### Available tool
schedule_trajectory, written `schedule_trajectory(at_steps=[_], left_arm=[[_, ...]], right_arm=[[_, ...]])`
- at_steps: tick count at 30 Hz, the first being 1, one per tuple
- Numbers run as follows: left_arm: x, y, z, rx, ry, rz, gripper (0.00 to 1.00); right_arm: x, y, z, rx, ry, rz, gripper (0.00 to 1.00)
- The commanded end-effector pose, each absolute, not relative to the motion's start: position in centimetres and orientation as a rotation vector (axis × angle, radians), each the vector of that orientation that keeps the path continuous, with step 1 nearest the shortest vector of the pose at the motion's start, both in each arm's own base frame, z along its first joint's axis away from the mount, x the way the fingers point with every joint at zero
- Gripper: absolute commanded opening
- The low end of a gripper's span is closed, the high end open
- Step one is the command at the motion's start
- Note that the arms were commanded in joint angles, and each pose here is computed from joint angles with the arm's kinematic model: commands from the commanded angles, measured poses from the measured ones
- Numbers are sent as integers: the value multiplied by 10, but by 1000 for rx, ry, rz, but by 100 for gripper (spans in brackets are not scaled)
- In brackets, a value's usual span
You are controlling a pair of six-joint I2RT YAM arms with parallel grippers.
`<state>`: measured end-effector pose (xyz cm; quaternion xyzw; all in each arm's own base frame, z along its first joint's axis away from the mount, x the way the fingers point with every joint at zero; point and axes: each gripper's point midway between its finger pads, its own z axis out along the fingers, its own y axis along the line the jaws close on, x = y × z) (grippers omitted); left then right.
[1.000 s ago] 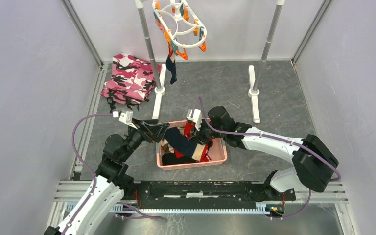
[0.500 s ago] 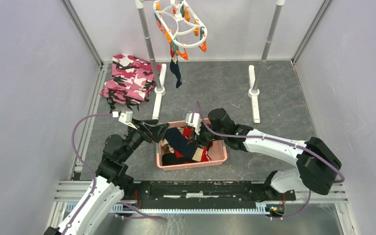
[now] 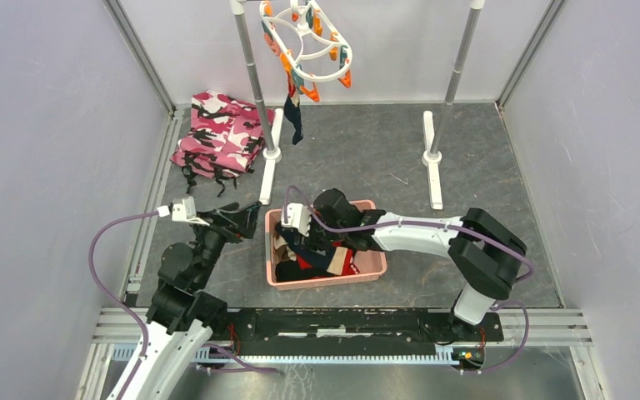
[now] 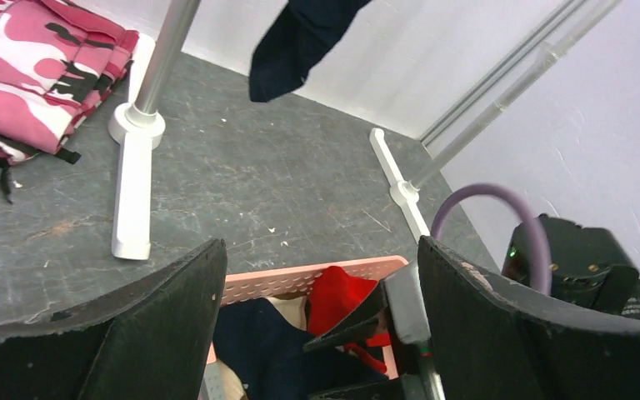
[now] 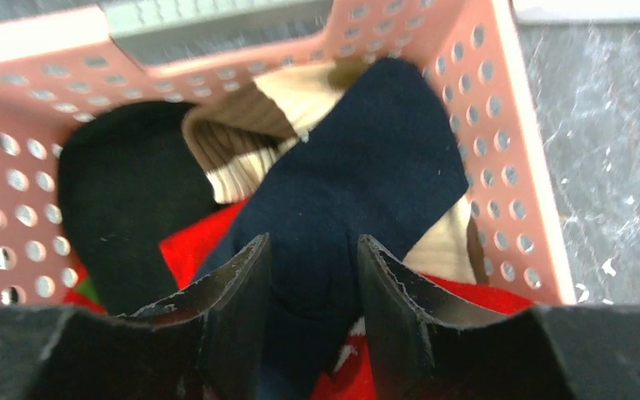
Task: Clip the socks to the hanger
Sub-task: Pick up the sock from the bin.
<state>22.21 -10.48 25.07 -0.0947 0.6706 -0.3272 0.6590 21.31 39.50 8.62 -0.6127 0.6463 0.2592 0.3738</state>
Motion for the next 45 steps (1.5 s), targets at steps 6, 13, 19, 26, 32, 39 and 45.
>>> schedule_trajectory(at_steps=[6, 13, 19, 26, 32, 39, 45], left_arm=[[223, -89, 256, -247, 1492, -657, 89], [222, -104, 256, -187, 1501, -724, 89], [220, -126, 259, -111, 1468, -842, 90], [222, -163, 233, -143, 1562, -1103, 91], [224, -180, 195, -400, 1736, -1306, 89], [224, -177, 174, -701, 1839, -1359, 89], [224, -190, 146, -851, 1981, -1373, 78]], right_arm=[[222, 381, 62, -1616, 1728, 491, 14], [211, 382, 126, -1493, 1579, 656, 0], [218, 362, 160, -1389, 1553, 730, 13], [227, 346, 152, -1284, 1614, 821, 12], [231, 345, 145, -1259, 1644, 833, 10], [235, 348, 145, -1230, 1649, 859, 10], [234, 349, 146, -1215, 1648, 877, 10]])
